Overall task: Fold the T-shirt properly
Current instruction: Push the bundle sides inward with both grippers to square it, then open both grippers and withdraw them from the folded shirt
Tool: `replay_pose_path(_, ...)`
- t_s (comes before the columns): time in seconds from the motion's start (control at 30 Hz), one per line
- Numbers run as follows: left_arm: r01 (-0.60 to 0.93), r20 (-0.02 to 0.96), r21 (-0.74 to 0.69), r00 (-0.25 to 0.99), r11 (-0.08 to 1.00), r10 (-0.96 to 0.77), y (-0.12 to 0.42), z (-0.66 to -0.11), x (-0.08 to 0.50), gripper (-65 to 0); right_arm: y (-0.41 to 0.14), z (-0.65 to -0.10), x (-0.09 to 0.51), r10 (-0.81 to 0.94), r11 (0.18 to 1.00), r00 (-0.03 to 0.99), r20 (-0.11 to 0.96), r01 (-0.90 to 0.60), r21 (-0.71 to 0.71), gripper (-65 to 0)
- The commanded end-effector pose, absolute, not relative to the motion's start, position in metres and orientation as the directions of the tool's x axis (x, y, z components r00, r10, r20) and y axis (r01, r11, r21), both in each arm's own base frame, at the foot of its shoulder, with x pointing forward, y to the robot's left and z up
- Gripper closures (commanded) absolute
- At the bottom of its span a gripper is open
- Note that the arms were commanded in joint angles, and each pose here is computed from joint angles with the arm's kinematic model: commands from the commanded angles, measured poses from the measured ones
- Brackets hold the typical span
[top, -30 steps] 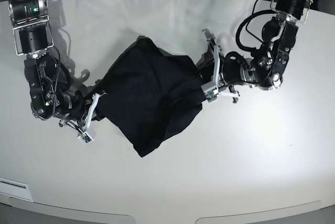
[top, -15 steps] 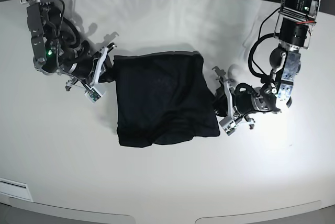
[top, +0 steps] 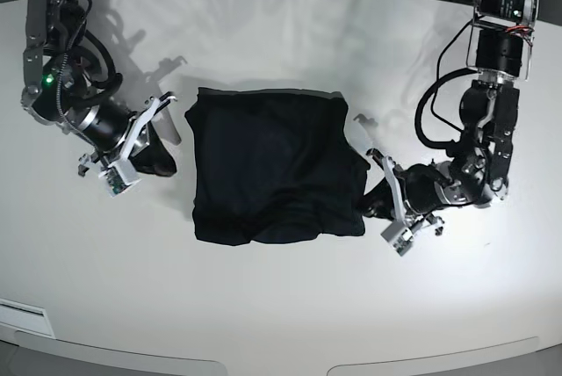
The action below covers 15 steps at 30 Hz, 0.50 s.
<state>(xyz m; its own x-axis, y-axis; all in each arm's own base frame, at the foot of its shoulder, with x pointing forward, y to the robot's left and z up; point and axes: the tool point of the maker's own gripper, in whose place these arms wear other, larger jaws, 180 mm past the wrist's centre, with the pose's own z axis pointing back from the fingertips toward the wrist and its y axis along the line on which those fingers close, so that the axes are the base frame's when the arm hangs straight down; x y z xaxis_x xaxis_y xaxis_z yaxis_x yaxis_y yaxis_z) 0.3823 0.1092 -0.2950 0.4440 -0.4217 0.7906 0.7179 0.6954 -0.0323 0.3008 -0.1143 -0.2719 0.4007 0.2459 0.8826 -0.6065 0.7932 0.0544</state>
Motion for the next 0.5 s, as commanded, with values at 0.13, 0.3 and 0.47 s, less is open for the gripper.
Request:
replay_pose_path(0.13, 0.758, 0.899, -0.160, 0.376, 0.632, -0.224, 0.106, -0.242, 0.375, 0.0, -0.100, -0.229, 0.304, 0.209, 0.715, 0.197, 0.958, -0.699, -0.012, 0.0)
replay_pose_path(0.3, 0.739, 0.897, -0.207, 0.405, 0.641, -0.176, 0.115, -0.246, 0.367, 0.0, -0.082, -0.246, 0.335, 0.265, 0.681, 0.209, 0.941, -0.732, -0.029, 0.0)
replay_pose_path(0.47, 0.723, 0.873, -0.215, 0.444, 0.657, -0.203, 0.118, -0.267, 0.357, 0.0, -0.070, -0.279, 0.377, 0.341, 0.666, 0.270, 0.900, -0.745, -0.029, 0.0)
